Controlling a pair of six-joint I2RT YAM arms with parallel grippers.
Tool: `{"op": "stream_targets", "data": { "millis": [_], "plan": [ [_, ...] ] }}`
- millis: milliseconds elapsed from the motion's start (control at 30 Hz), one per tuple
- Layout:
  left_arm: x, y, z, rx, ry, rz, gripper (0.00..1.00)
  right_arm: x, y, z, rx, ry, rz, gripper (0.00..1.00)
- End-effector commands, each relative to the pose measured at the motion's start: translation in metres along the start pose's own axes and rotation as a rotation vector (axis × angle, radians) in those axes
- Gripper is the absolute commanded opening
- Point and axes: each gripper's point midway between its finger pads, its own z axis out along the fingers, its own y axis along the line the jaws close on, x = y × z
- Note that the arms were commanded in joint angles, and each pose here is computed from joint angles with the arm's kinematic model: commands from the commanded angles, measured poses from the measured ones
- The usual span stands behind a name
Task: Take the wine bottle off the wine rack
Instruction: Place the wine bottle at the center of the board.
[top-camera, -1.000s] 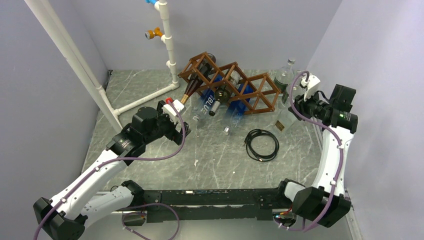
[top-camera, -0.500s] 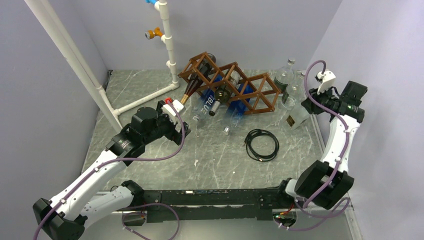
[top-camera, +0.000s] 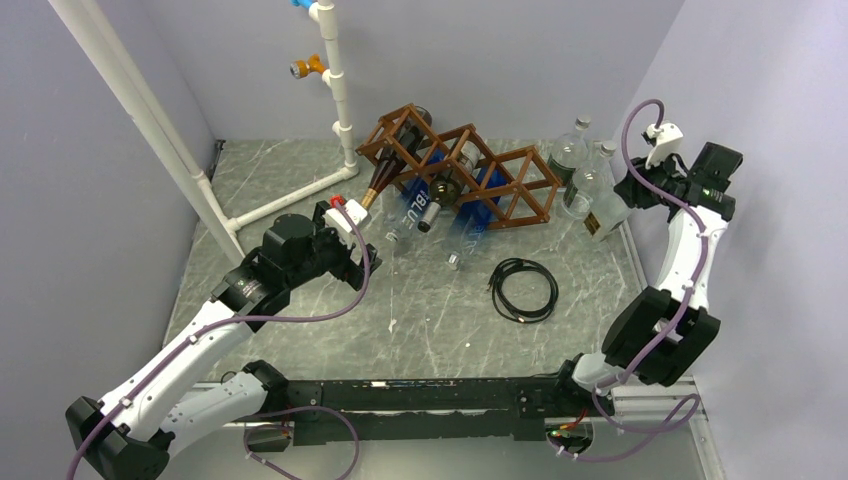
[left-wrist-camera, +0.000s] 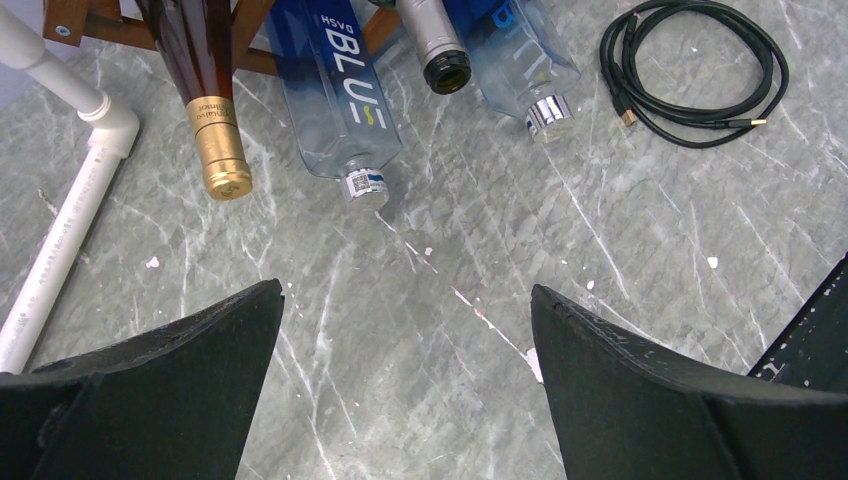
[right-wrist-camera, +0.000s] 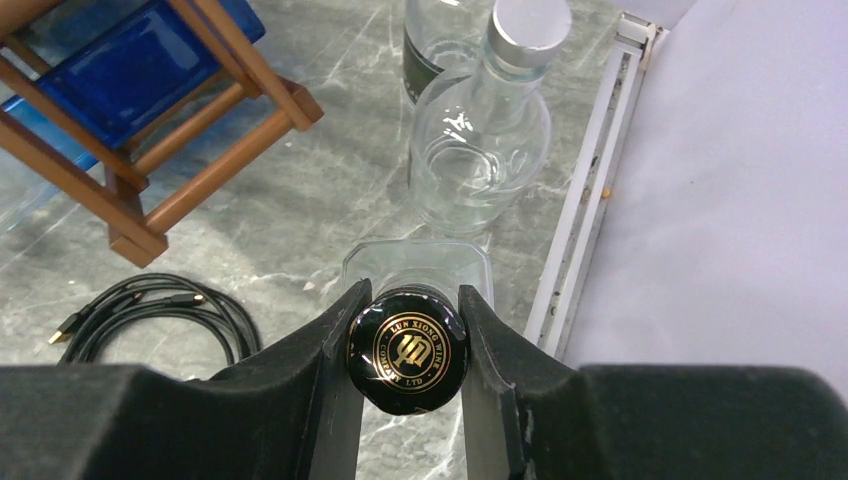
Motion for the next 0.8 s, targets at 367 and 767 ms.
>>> {"op": "stream_targets", "data": {
  "millis": [367,767],
  "plan": [
    [-0.013,0.000,-0.004,0.007,-0.047,0.009,0.99,-0.049,-0.033,0.000,0.068,-0.121,-0.116,0.28],
    [-0.013,0.000,-0.004,0.009,-0.049,0.009,0.99,-0.052,-0.030,-0.004,0.072,-0.138,-0.120,0.76]
  ]
}}
